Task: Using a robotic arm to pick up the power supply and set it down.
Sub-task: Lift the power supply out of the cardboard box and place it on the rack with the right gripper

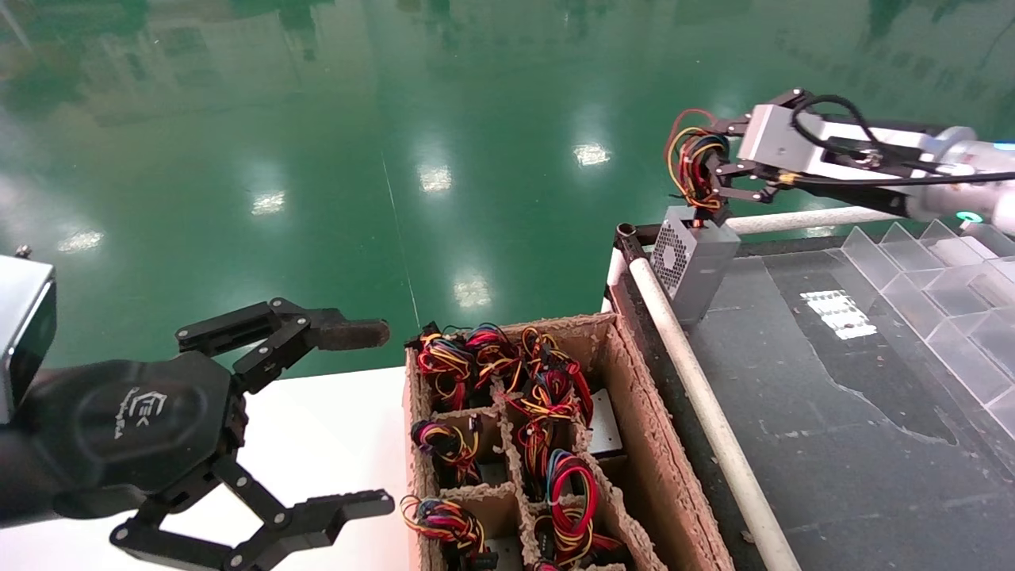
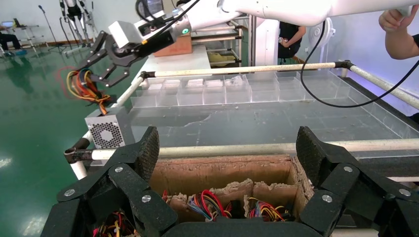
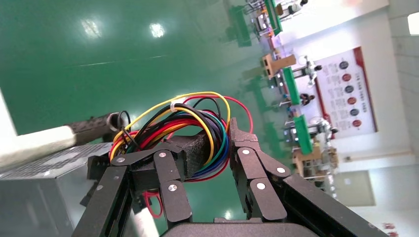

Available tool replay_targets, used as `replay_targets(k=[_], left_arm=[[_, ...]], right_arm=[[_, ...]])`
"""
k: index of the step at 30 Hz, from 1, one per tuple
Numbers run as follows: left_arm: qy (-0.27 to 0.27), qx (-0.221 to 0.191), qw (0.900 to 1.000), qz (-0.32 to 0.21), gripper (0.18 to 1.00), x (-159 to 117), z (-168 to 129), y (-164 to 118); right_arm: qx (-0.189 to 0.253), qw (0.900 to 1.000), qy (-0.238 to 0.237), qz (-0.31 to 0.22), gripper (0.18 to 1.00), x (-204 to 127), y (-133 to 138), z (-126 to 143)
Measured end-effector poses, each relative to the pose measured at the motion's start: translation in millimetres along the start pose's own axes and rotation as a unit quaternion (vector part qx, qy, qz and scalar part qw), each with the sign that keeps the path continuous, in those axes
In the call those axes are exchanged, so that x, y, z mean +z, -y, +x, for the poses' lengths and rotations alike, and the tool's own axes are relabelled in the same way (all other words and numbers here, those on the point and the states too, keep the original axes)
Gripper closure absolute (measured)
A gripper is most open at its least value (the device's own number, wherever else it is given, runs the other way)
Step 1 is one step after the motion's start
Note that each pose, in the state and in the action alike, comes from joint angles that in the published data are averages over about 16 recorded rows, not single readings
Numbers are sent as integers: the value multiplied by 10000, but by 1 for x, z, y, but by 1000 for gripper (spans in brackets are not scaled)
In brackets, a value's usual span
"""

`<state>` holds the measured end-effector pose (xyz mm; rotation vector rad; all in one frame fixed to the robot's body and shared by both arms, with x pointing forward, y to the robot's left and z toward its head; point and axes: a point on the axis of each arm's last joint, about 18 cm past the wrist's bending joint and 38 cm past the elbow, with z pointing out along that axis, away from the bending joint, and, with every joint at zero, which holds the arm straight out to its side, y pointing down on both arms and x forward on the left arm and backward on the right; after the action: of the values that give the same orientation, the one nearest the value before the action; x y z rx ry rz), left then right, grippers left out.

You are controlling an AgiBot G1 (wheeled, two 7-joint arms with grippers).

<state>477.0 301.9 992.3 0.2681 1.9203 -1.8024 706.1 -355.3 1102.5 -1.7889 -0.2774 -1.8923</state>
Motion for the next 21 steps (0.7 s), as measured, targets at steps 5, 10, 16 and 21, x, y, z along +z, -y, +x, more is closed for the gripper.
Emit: replay_targets(k=[5, 10, 16, 21], left_arm=[[0, 0, 10000, 0, 183, 0, 0, 0], [0, 0, 10000, 0, 183, 0, 0, 0], [0, 0, 10000, 0, 183, 0, 0, 0], [0, 0, 10000, 0, 183, 0, 0, 0]], right_arm=[[-69, 10000, -22, -2, 988, 13, 3, -5], [-93, 10000, 0, -3, 988, 20, 4, -10], [-36, 10000, 53, 33, 987, 21, 4, -13], [5, 10000, 82, 48, 983, 19, 3, -13]])
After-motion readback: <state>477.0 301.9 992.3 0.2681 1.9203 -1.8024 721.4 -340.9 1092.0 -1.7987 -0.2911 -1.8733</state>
